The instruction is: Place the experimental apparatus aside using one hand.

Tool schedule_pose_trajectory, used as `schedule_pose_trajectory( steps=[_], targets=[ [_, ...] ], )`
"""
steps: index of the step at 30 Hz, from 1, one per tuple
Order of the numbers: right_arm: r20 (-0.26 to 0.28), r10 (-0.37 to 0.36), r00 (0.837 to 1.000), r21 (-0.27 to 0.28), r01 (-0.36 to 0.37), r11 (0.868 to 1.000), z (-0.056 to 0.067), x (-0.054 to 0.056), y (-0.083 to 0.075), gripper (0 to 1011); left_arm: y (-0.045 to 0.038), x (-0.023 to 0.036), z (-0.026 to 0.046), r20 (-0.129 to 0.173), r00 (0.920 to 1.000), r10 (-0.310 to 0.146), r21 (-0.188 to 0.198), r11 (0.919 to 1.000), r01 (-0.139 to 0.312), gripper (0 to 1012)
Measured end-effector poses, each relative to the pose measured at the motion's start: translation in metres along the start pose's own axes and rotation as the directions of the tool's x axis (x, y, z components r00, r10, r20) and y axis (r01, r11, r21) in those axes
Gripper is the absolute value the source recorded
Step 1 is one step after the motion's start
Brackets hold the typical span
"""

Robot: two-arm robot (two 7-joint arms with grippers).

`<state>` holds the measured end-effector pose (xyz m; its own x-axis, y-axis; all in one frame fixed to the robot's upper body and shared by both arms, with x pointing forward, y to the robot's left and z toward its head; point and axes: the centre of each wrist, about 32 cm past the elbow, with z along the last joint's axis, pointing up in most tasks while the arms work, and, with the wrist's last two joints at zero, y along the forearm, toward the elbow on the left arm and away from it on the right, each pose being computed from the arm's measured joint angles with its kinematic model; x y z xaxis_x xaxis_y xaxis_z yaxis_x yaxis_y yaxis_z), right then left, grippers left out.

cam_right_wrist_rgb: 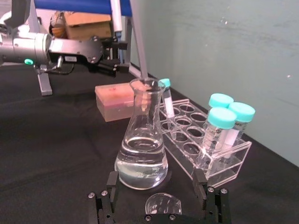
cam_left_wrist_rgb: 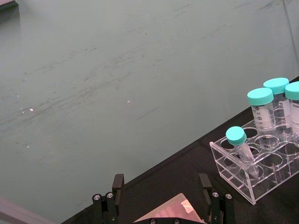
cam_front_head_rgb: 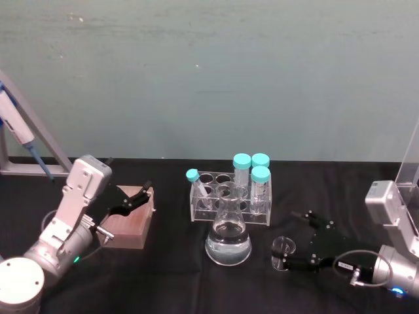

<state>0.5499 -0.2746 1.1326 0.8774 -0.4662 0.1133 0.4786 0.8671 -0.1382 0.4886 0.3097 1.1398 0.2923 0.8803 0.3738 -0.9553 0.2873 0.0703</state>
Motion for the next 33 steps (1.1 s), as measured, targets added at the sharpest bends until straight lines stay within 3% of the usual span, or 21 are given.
schedule_pose_trajectory(
  steps=[18,33],
  targets=[
    [0.022,0.023,0.999,-0.056,-0.022,0.998,-0.011,0.011,0.018,1003,0.0,0.0,0.0,0.0,1.0,0.0,0.0,1.0,0.0,1000],
    [0.004,0.017,1.0,-0.079,-0.016,0.997,-0.015,0.02,0.024,1003,0.0,0.0,0.0,0.0,1.0,0.0,0.0,1.0,0.0,1000]
  ],
)
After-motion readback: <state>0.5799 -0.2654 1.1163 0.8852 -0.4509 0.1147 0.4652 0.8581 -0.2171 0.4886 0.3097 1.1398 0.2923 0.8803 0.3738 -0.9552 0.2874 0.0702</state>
